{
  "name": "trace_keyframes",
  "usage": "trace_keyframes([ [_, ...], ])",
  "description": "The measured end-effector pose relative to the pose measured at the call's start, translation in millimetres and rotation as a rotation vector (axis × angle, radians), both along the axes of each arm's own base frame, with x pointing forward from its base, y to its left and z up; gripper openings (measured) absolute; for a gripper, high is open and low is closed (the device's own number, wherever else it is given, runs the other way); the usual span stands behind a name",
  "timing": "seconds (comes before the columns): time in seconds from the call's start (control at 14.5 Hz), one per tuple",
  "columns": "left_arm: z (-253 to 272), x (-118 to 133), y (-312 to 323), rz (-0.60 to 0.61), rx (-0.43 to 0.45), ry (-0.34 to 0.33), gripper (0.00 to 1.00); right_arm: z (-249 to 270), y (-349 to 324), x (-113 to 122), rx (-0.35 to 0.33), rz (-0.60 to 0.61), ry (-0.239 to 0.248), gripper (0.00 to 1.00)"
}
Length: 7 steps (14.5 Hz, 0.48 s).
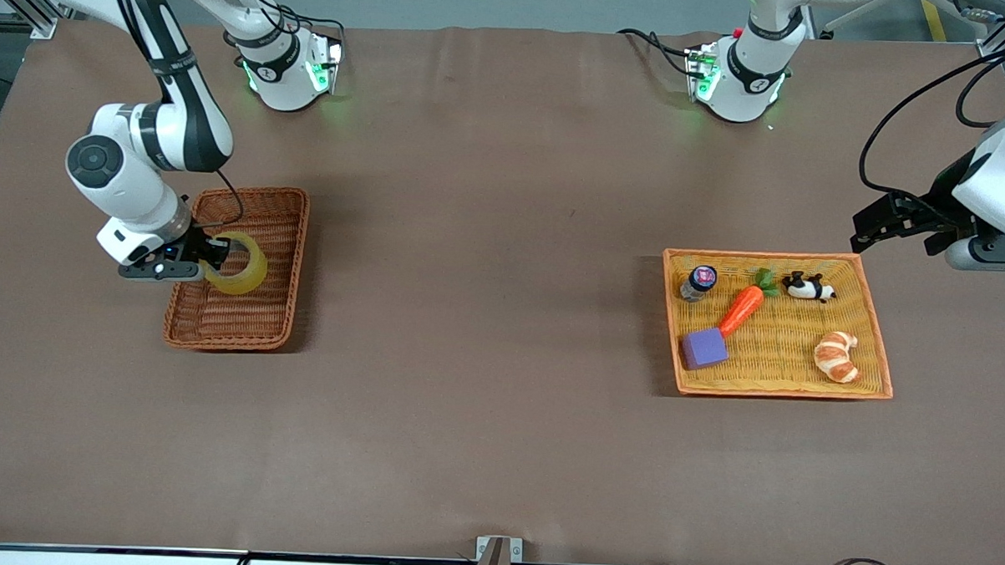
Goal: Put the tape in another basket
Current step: 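Lower the tape into the brown basket and open the right gripper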
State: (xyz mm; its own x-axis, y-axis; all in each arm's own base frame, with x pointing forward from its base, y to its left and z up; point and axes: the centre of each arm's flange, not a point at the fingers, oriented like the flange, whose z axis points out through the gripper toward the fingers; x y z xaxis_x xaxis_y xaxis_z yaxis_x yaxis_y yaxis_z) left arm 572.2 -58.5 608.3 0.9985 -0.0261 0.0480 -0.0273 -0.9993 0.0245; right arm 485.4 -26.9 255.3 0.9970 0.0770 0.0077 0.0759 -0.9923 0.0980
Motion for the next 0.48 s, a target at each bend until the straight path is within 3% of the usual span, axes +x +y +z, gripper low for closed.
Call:
trace_keyframes([
  [0.48,-3.8,1.2,-2.4,-0.015,0.001,0.008,1.00,-35.0,1.4,-7.6,0.005,0.005,0.039,0.25],
])
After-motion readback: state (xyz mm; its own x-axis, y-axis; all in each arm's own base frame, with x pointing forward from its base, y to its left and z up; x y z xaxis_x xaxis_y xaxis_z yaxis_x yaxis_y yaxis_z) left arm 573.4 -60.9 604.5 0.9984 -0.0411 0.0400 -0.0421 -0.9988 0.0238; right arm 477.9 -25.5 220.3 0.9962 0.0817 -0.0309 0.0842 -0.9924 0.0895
